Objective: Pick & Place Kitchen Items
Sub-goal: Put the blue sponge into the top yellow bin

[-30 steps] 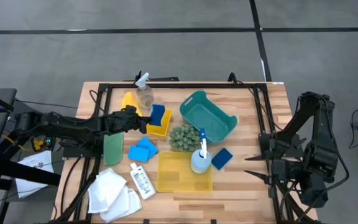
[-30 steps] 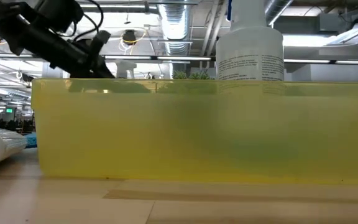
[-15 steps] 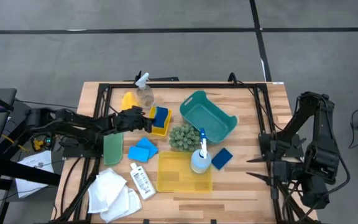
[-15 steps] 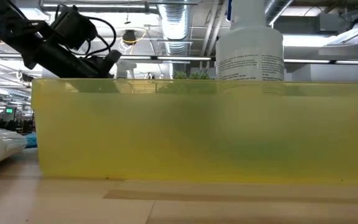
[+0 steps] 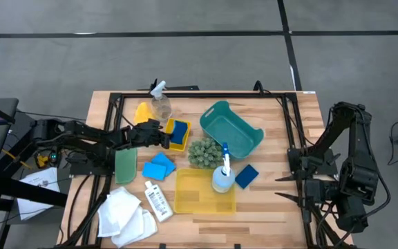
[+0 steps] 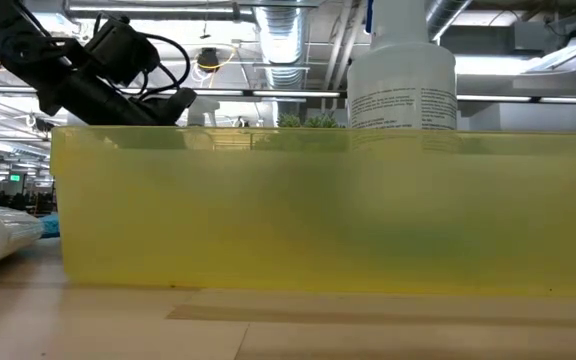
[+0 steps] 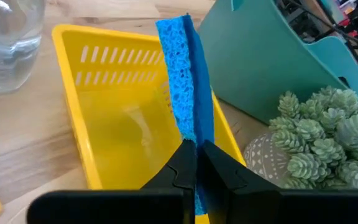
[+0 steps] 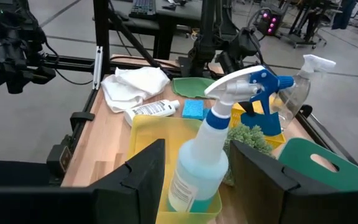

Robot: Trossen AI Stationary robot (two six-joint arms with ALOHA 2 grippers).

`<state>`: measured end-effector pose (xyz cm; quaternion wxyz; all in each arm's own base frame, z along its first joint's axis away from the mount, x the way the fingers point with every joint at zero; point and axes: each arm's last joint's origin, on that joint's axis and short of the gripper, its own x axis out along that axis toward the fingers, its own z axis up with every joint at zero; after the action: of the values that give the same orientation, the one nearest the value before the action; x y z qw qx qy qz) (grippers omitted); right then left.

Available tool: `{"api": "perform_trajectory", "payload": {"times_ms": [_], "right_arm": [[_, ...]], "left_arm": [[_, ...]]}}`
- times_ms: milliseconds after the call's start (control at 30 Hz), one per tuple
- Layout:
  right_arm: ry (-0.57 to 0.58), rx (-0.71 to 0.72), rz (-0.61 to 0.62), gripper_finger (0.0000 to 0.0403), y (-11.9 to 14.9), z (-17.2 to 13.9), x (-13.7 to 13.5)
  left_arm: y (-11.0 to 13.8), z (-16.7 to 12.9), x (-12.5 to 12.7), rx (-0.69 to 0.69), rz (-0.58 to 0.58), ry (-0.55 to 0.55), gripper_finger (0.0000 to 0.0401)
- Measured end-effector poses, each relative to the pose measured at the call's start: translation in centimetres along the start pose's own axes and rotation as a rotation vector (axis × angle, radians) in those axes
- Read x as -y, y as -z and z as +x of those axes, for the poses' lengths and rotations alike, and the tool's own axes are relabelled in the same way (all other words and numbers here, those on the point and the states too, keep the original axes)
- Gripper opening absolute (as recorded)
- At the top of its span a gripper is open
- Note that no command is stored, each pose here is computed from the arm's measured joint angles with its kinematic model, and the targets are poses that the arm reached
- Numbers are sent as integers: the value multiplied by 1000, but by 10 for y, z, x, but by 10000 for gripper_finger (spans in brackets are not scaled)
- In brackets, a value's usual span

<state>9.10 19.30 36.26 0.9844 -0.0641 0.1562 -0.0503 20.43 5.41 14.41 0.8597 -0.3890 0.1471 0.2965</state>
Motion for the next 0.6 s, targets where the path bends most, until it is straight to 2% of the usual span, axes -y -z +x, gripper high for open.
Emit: {"api": "perform_trajectory", "payload": {"times_ms": [600], "right_arm": [[14, 12, -7, 168, 0, 0, 1]], "left_arm": [[5, -1, 0, -36, 22, -13, 6]]}}
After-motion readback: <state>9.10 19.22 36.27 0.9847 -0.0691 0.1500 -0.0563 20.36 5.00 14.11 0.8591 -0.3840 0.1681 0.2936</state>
